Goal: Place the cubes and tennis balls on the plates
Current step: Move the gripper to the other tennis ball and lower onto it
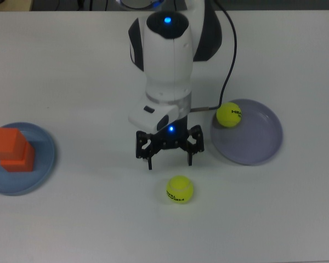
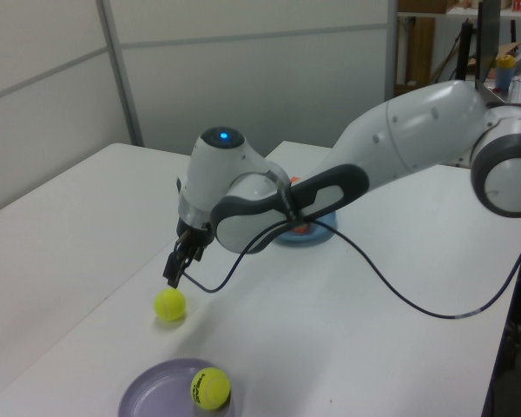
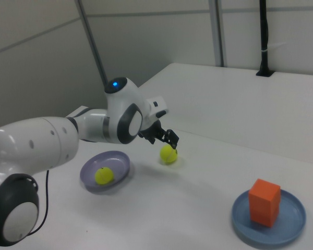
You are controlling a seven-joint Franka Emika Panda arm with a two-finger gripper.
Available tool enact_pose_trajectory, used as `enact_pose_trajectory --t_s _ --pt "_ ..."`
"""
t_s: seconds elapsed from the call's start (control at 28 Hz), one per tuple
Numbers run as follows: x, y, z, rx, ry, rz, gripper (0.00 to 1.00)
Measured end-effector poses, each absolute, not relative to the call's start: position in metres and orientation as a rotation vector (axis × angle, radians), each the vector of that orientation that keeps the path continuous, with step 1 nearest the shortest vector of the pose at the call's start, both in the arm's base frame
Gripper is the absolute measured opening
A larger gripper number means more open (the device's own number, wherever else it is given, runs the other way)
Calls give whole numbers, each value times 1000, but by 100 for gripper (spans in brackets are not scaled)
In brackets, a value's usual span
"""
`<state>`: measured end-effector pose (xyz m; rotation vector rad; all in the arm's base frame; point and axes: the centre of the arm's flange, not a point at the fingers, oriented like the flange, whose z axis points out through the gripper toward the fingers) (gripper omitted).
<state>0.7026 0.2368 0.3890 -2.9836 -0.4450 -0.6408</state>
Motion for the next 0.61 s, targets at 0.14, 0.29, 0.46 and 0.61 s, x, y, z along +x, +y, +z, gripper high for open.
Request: enact_pose_trajectory --t_s 0.14,0.29,0.46,0.61 --pt "712 238 376 -2980 -423 -635 100" --pt "720 239 374 -2962 -413 -670 100" --pt "725 243 365 -2932 -411 -722 100" --pt "726 247 354 -2924 -417 -724 100"
